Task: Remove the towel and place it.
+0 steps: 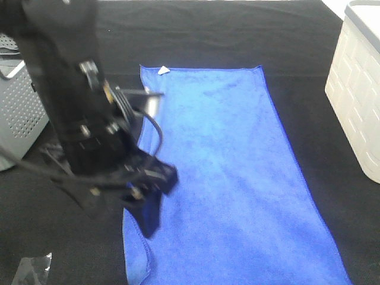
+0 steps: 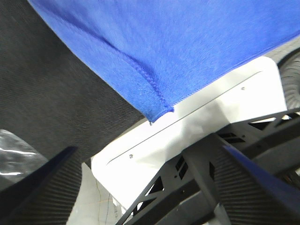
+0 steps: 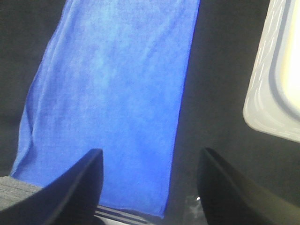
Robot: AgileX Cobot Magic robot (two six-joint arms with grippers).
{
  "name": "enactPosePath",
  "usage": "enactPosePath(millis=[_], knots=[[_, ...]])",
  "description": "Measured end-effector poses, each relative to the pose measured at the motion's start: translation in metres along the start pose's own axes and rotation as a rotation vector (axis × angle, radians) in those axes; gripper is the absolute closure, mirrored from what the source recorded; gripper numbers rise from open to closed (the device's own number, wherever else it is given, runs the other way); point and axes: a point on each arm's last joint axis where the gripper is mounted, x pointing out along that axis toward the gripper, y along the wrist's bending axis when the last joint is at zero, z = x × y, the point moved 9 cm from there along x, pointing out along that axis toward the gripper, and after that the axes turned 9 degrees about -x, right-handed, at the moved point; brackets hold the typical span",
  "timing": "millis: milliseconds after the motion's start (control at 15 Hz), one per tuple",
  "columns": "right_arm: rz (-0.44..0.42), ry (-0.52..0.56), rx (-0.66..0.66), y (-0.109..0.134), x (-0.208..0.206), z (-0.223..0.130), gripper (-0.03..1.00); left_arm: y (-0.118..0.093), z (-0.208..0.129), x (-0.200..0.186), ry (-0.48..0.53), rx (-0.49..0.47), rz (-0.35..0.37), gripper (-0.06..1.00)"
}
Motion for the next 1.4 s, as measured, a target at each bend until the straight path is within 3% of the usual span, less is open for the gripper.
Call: enactPosePath(millis=[200, 533, 1000, 1400], knots=[[0.026, -0.006, 0.016, 0.007, -0.004, -0.018, 0.36, -0.017, -0.006, 0.023, -0.045, -0.023, -0.005, 0.2], [0.06, -0.054, 0.023, 0.017, -0.018, -0.03, 0.36, -0.002, -0.009, 0.063, 0.012, -0.071, 0.134, 0.2], [0.107, -0.08, 0.036, 0.027, -0.024, -0.03, 0.36, 0.004, -0.008, 0.092, 0.061, -0.087, 0.169, 0.21], [0.107, -0.08, 0.036, 0.027, -0.024, -0.03, 0.36, 0.015, -0.009, 0.089, 0.066, -0.065, 0.232, 0.55]])
